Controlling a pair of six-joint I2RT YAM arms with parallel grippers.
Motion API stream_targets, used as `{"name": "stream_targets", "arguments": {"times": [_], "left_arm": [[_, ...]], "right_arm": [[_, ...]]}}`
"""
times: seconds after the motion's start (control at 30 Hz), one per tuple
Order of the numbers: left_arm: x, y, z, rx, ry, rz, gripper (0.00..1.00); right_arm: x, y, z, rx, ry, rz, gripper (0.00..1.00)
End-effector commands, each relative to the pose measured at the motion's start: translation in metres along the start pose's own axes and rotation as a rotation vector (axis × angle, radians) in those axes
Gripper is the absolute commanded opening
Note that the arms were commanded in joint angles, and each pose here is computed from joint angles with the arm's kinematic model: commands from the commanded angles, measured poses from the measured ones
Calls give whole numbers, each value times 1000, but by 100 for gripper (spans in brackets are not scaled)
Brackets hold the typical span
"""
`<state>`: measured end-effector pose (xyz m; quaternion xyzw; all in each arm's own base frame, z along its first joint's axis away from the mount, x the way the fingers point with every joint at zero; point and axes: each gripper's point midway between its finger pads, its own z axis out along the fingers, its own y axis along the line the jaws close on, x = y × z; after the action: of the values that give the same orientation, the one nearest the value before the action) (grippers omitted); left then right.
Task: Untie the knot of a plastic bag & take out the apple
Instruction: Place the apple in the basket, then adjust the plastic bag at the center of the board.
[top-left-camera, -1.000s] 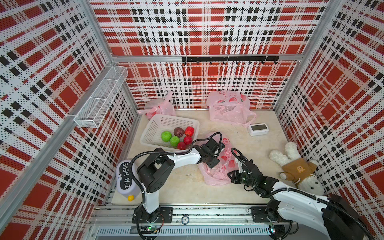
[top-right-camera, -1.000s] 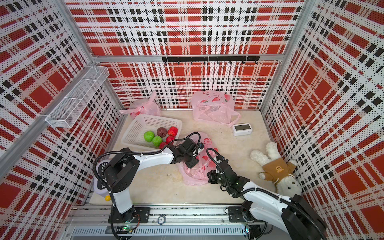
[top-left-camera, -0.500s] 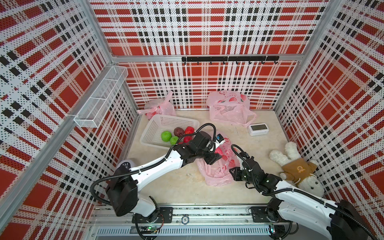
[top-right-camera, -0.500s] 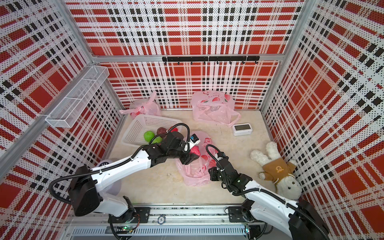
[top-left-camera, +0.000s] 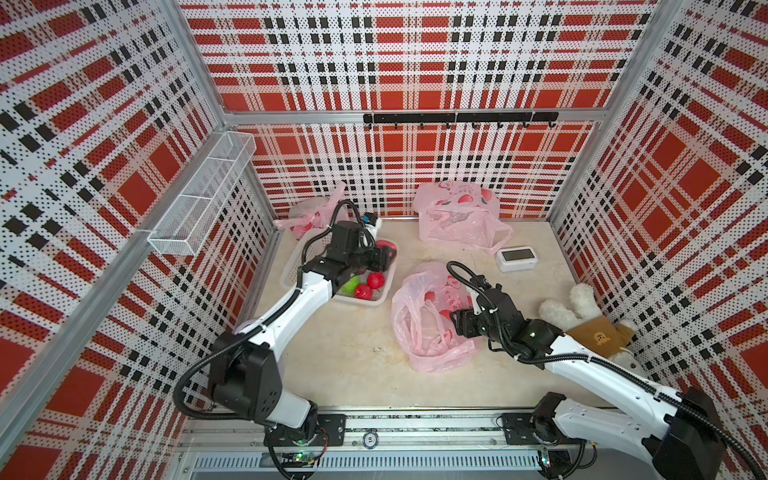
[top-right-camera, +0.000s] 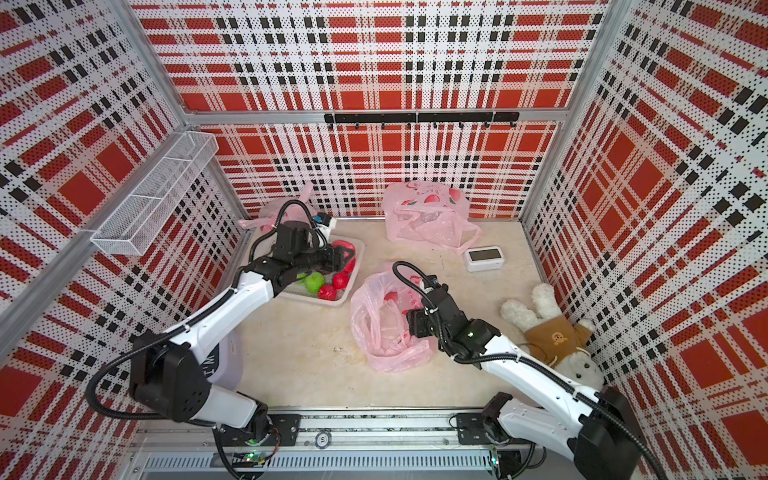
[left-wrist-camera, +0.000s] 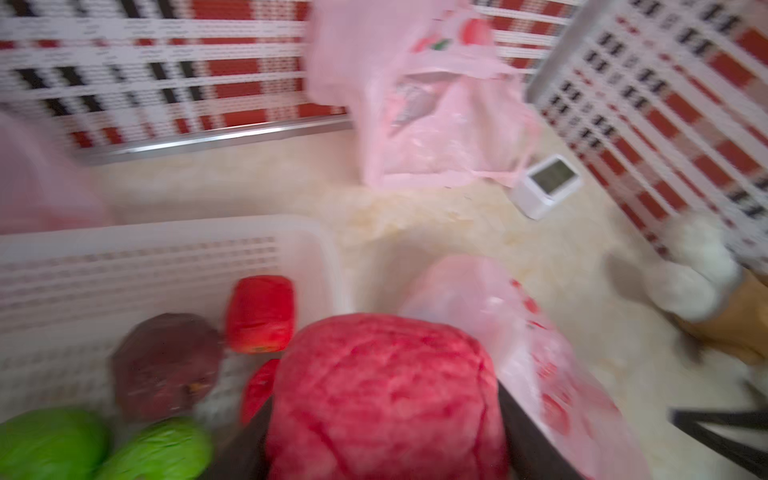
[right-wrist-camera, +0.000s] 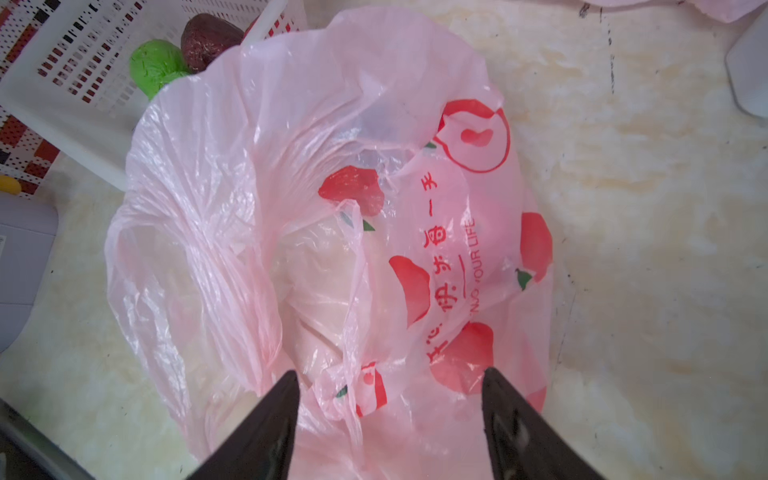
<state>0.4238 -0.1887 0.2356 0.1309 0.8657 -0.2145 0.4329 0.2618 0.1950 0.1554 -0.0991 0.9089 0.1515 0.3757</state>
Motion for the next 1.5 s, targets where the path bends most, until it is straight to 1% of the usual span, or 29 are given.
{"name": "stream_targets", "arguments": {"times": [0.0, 0.07, 0.2, 0.23, 0.37, 0.47, 0.57, 0.67, 0.7, 0.73, 0.77, 0.83, 0.87, 0.93, 0.97, 1.0, 1.07, 1.1, 1.2, 1.27, 1.37, 1.43, 1.47], "left_arm": [[5, 66, 10, -205, 72, -121, 52], [7, 92, 19, -275, 117, -135, 54], [10, 111, 36, -345, 191, -109, 65], [9, 115, 37, -366, 201, -105, 69], [-6, 138, 33, -453, 191, -87, 78], [-19, 142, 27, -474, 186, -75, 81], [-26, 136, 19, -476, 167, -56, 83], [-23, 126, 10, -463, 165, -36, 83], [-21, 122, 8, -448, 167, -27, 82], [-17, 115, 6, -432, 169, -21, 82], [-13, 109, 5, -416, 175, -13, 81], [-3, 96, 3, -388, 187, 6, 79], [2, 88, 1, -374, 192, 15, 78], [10, 72, -4, -341, 190, 28, 77], [12, 67, -9, -329, 181, 34, 76], [16, 47, -11, -289, 176, 61, 76], [21, 22, -25, -207, 154, 84, 75], [23, 11, -34, -171, 140, 95, 74], [35, -25, -61, -69, 80, 140, 70], [52, -57, -73, 1, 42, 184, 67], [80, -108, -78, 100, -1, 260, 64], [98, -141, -74, 164, -22, 297, 62], [105, -155, -70, 195, -25, 299, 59]], "right_arm": [[-11, -10, 4, 108, 27, -98, 73], [-13, -8, 13, 131, 72, -130, 75], [-7, 12, 38, 63, 127, -129, 77], [-4, 17, 45, 35, 129, -117, 77], [9, 32, 71, -39, 162, -75, 77], [18, 37, 89, -43, 205, -81, 77], [28, 32, 103, 7, 252, -104, 78], [34, 22, 111, 72, 279, -131, 78], [35, 19, 112, 91, 287, -140, 76], [35, 15, 112, 110, 292, -149, 73], [34, 13, 112, 127, 288, -161, 67], [28, 9, 108, 154, 268, -182, 47], [23, 8, 104, 166, 247, -192, 36], [9, 9, 93, 178, 193, -212, 21], [0, 10, 87, 178, 158, -222, 16], [-8, 12, 80, 170, 126, -230, 12], [-22, 17, 66, 152, 72, -242, 4], [-26, 19, 60, 142, 56, -245, 1], [-34, 21, 43, 121, 11, -245, 0], [-41, 20, 32, 112, -30, -240, 0], [-55, 23, 15, 85, -107, -219, 0], [-64, 28, 3, 44, -160, -205, 0], [-66, 31, -2, 24, -177, -203, 0]]}}
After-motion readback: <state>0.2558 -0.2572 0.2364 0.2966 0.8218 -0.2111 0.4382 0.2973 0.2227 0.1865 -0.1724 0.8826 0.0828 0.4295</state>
